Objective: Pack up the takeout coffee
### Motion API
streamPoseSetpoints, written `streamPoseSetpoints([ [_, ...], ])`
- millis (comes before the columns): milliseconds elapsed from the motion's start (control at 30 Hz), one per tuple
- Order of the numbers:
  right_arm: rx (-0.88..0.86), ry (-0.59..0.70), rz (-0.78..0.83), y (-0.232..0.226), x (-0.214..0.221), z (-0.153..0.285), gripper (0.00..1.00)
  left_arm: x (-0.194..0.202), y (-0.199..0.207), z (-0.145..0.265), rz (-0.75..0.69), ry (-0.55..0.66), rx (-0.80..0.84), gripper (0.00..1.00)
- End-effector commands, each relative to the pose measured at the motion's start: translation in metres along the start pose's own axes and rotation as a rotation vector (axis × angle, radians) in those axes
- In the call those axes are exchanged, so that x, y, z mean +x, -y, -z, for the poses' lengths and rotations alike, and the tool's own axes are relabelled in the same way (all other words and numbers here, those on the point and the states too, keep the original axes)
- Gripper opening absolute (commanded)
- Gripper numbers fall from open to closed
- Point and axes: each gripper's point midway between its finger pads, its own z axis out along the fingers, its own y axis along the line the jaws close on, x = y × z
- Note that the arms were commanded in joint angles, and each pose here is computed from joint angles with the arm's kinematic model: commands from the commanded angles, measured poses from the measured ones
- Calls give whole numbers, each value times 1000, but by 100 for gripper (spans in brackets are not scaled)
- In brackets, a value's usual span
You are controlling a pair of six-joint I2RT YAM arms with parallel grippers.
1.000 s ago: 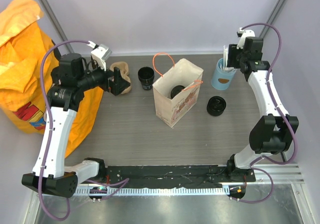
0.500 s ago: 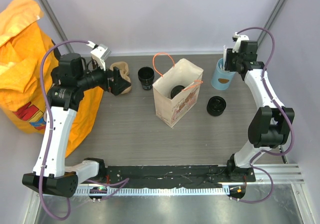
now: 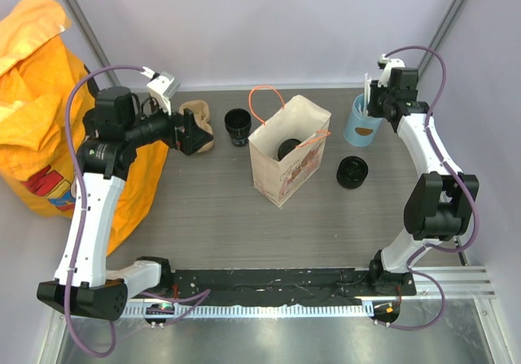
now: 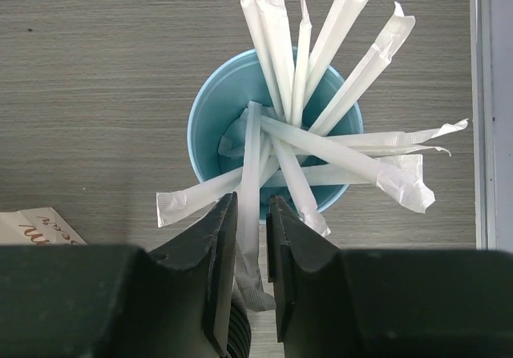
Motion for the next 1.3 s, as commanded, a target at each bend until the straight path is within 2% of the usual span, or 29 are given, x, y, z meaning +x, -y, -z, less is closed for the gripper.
streamPoseSetpoints([
  [0,26,55,8,5,-14,5,28,-10,2,0,-10,41,21,100],
  [167,27,49,10,5,-12,5,27,-11,2,1,-11,44,21,100],
  [433,31,73,8,6,-20,13,15,-11,1,2,-13,48,23,100],
  [1100,34,179,18,6,-70,63,13,-13,0,4,18,60,21,100],
  [1267,28,212,21,4,-88,94,13,-13,0,5,17,63,21,100],
])
